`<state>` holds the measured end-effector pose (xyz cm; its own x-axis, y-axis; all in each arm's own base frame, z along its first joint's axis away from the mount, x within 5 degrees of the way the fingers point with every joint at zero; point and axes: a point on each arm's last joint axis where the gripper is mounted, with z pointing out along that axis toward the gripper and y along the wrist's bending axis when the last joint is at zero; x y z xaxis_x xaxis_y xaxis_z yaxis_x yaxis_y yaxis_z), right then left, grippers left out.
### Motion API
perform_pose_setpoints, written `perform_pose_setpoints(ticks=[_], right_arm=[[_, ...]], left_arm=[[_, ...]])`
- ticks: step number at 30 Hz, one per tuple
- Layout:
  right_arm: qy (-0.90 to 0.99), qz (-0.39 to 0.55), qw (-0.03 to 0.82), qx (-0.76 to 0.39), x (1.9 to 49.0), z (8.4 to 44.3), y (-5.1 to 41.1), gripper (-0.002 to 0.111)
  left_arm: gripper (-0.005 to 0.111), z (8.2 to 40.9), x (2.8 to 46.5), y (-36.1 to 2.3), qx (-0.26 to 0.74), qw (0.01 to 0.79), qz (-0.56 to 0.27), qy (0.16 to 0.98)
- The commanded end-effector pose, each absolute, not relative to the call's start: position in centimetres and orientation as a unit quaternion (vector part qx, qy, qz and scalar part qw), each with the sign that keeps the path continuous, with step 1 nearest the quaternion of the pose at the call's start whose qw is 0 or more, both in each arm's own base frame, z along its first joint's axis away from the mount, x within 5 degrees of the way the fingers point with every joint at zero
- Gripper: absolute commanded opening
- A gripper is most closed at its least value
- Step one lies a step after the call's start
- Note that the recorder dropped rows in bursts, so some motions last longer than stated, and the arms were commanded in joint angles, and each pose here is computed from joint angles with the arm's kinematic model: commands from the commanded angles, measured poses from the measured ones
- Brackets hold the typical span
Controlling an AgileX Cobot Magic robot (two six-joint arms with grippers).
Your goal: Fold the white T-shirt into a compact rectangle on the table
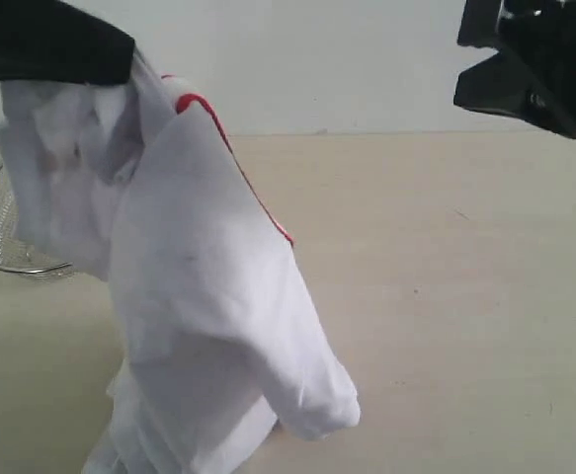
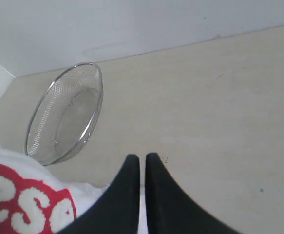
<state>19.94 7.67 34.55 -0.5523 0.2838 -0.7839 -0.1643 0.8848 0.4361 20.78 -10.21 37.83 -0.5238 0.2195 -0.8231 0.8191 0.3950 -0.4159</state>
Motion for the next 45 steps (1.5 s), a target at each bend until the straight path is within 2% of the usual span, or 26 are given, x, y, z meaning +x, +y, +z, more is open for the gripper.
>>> perform_pose_setpoints(ticks=[1,4,10,11,16,25,35,45], right_arm=[[0.888,0.216,0.405,-0.018,20.8,32.4,8.6,0.001],[0.905,0.245,0.346,-0.036,21.7,30.6,9.9,0.012],[0.931,0.251,0.260,-0.059,23.0,27.4,11.1,0.055],[0.934,0.248,0.249,-0.062,23.1,26.9,11.2,0.057],[0.949,0.231,0.204,-0.073,24.5,24.0,11.7,0.057],[0.939,0.201,0.225,-0.165,25.6,20.5,15.5,0.057],[0.950,0.164,0.201,-0.172,27.1,15.7,16.3,0.057],[0.949,0.149,0.215,-0.179,27.7,14.7,16.3,0.057]], left_arm=[[0.004,36.0,21.6,-11.3,0.389,0.317,-0.415,0.759],[0.004,34.4,22.0,-11.5,0.422,0.283,-0.379,0.773],[0.004,33.0,22.5,-11.1,0.422,0.241,-0.342,0.804],[0.004,32.8,22.5,-11.0,0.418,0.234,-0.335,0.811],[0.004,32.6,22.3,-10.6,0.412,0.221,-0.315,0.826],[0.004,33.3,22.0,-10.8,0.406,0.234,-0.329,0.820],[0.004,33.4,21.9,-10.8,0.401,0.235,-0.334,0.820],[0.004,33.5,21.9,-10.9,0.399,0.236,-0.338,0.819]])
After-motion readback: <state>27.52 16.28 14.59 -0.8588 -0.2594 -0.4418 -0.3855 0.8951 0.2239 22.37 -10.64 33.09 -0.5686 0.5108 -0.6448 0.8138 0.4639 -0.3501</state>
